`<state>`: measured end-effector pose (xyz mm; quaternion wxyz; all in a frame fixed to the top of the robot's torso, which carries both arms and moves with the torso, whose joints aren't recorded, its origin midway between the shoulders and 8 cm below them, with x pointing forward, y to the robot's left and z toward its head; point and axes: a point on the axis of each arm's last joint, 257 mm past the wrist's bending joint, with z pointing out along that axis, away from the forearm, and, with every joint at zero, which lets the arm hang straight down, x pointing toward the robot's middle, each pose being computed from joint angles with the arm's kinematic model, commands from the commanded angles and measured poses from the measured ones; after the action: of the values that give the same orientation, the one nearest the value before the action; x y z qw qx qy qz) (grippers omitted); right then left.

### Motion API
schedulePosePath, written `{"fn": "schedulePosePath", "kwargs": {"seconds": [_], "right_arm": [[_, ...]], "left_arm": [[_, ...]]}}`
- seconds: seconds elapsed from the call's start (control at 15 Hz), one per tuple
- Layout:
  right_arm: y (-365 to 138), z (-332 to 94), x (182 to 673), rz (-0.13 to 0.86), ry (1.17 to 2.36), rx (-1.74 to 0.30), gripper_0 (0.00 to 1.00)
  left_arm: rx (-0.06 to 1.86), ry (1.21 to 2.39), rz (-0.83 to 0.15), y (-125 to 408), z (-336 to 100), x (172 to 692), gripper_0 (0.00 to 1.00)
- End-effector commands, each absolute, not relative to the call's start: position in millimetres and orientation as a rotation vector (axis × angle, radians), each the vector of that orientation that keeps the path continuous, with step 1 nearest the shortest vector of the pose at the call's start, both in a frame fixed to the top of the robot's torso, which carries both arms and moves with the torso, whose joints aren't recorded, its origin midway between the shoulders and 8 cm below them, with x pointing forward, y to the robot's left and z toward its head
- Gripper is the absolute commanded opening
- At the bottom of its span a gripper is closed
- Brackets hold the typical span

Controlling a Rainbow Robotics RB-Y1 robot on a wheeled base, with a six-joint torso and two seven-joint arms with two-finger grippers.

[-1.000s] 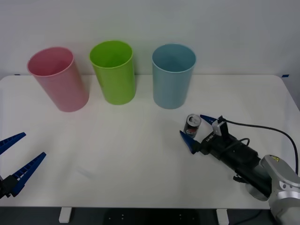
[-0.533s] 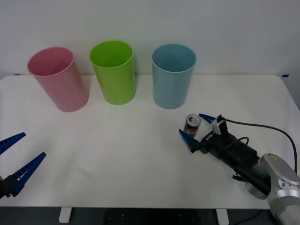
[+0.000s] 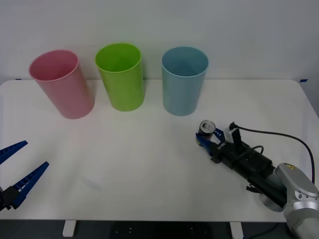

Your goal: Grasp the object on the table and drop it into the matching bin: aluminum can to the light blue bin, PET bottle to the pink bin.

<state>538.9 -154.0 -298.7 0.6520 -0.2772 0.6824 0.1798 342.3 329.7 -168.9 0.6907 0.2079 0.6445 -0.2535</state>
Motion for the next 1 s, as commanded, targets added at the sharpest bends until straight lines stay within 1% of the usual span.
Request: {"fn": "schedulePosePath", "kwargs": {"seconds": [0.07, 0.27, 0.53, 0.67, 1.0], "right_arm": [[-155, -297, 540, 0.413, 1.547, -0.615, 0.0], [-157, -290, 541, 0.428, 1.533, -0.586, 0.0], [-168, -271, 542, 0.441, 1.495, -0.57, 0.0], [-175, -255, 539, 0.451, 1.46, -0.572, 0.0], [-187, -201, 513, 0.538, 1.407, -0.528, 0.0]], "left_arm": [[0.465, 1.441, -0.567, 330, -169, 342, 1.0], [0.465, 1.441, -0.567, 330, -169, 342, 1.0], [0.465, 1.441, -0.567, 330, -169, 342, 1.0], [0.465, 1.441, -0.567, 330, -169, 342, 1.0], [0.465, 1.441, -0.567, 330, -169, 342, 1.0]]}}
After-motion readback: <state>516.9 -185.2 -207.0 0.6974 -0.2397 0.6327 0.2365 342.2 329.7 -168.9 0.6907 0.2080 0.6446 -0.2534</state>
